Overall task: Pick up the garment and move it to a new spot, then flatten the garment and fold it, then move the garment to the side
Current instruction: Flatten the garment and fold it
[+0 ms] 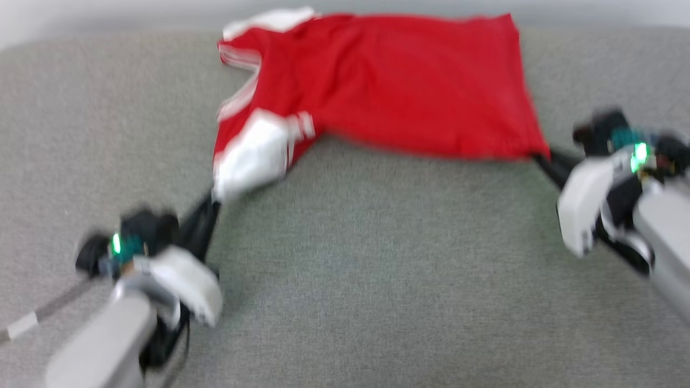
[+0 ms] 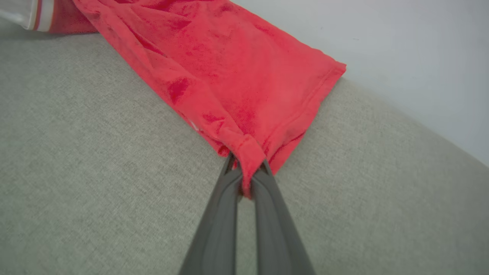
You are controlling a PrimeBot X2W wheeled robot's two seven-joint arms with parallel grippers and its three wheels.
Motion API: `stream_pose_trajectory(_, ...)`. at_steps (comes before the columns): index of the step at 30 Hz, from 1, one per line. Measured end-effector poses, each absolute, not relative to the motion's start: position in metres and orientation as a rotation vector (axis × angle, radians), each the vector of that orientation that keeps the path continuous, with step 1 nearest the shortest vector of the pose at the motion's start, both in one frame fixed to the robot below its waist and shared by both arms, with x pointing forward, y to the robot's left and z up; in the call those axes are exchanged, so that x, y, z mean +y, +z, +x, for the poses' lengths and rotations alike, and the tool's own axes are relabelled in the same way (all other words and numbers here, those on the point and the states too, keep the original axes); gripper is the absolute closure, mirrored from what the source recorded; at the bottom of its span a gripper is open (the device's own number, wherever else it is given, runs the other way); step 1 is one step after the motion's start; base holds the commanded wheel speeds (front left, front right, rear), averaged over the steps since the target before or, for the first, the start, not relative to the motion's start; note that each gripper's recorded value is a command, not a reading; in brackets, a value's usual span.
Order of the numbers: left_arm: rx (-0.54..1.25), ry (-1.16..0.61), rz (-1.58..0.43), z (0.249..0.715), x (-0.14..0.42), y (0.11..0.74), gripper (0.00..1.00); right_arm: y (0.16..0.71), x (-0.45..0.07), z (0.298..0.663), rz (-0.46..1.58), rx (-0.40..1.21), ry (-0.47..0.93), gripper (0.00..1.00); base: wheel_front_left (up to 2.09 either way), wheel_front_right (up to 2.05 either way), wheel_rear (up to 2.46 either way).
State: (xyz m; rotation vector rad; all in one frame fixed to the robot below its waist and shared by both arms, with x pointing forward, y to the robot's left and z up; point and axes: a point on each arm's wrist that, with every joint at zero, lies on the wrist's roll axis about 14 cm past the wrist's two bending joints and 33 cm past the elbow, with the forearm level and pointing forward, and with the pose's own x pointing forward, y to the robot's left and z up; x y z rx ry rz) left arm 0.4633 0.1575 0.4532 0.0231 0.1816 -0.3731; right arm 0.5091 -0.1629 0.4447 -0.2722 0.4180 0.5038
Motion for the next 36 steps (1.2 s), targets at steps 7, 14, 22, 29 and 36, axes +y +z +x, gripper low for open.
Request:
stream_pose_trajectory(7,0.302,-0.323,-0.030,0.379,0.163,0.432,1.00,0.427,-0.190,0.435,-0.223,0.500,0.485,1.00,0.00,0.00,0.00)
stream_pose_trajectory(14,0.404,-0.254,-0.129,0.307,0.163,0.418,1.00,0.404,-0.211,0.363,-0.160,0.579,0.458,1.00,0.00,0.00,0.00)
stream_pose_trajectory(22,0.529,-0.185,-0.211,0.246,0.165,0.399,1.00,0.388,-0.219,0.306,-0.077,0.647,0.434,1.00,0.00,0.00,0.00)
stream_pose_trajectory(29,0.474,-0.203,-0.173,0.258,0.167,0.410,1.00,0.404,-0.220,0.315,-0.047,0.594,0.403,1.00,0.00,0.00,0.00)
stream_pose_trajectory(36,0.309,-0.288,-0.051,0.316,0.168,0.454,1.00,0.438,-0.218,0.348,-0.065,0.495,0.383,1.00,0.00,0.00,0.00)
